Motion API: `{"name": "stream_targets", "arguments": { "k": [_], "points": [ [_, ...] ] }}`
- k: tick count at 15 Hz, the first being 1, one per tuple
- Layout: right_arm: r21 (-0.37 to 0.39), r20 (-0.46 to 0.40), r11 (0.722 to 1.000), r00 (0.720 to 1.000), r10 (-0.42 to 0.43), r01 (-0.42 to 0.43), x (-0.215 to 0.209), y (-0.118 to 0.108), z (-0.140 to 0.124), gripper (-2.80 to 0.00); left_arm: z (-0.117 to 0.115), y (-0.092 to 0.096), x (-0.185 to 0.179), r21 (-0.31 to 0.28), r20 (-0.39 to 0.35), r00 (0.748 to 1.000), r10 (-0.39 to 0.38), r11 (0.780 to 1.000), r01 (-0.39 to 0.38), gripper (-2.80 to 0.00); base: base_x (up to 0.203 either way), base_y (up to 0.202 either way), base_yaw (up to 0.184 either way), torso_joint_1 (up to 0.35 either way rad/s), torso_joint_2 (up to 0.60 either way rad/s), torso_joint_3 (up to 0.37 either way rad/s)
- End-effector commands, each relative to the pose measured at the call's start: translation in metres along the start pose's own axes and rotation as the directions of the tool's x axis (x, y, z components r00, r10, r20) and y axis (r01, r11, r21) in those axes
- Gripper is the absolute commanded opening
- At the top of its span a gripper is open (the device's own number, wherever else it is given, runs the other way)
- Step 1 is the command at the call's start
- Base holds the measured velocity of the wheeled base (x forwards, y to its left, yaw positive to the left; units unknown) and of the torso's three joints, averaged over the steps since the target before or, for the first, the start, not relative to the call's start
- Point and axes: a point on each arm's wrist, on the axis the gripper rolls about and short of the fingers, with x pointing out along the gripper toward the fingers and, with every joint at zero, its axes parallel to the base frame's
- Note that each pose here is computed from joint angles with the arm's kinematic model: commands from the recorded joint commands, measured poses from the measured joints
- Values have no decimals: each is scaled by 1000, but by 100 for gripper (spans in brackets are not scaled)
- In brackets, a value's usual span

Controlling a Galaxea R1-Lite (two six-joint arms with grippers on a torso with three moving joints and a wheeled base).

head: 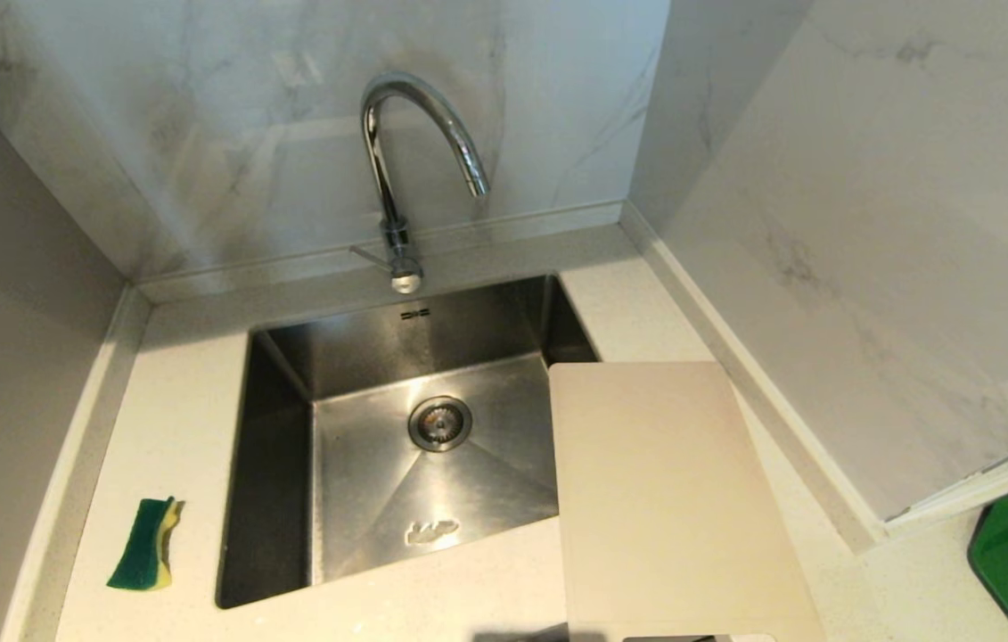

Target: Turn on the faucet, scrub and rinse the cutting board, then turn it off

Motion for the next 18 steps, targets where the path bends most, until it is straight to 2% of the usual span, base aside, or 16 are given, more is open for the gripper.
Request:
{"name": "stream_targets", "arguments": {
  "k": [1,2,6,8,9,10,11,13,15,17,18],
  "points": [
    [-1,0,1000,1000,1,-1,0,0,0,-280,-2,-2,0,-11,-20,997,-77,997,77,-280,0,0,0,0,0,0],
    [-1,-1,1000,1000,1,-1,0,0,0,-280,-2,-2,0,-16,-21,994,-110,994,110,-280,0,0,0,0,0,0],
    [-1,-1,1000,1000,1,-1,0,0,0,-280,5,-5,0,-113,4,977,-215,970,214,-280,0,0,0,0,0,0],
    [-4,0,1000,1000,1,-1,0,0,0,-280,27,-6,-1,-124,21,949,-314,941,314,-280,0,0,0,0,0,0],
    [-2,0,1000,1000,1,-1,0,0,0,-280,33,-5,-1,-134,4,945,-328,936,325,-280,0,0,0,0,0,0],
    [-2,0,1000,1000,1,-1,0,0,0,-280,31,-4,-4,-129,2,950,-314,942,311,-280,0,0,0,0,0,0],
    [-2,0,1000,1000,1,-1,0,0,0,-280,23,-3,-5,-114,-16,964,-267,958,263,-280,0,0,0,0,0,0],
    [-4,0,1000,1000,1,-1,0,0,0,-280,18,0,-4,-88,-40,993,-114,990,110,-280,0,0,0,0,0,0],
    [-4,0,1000,1000,1,-1,0,0,0,-280,12,1,-3,-74,-108,992,-60,996,52,-280,0,0,0,0,0,0],
    [-4,0,1000,1000,1,-1,0,0,0,-280,10,2,-4,-49,-120,993,20,998,-26,-280,0,0,0,0,0,0],
    [-4,0,1000,1000,1,-1,0,0,0,-280,9,2,-5,-7,-117,992,55,998,-56,-280,0,0,0,0,0,0]
  ]
}}
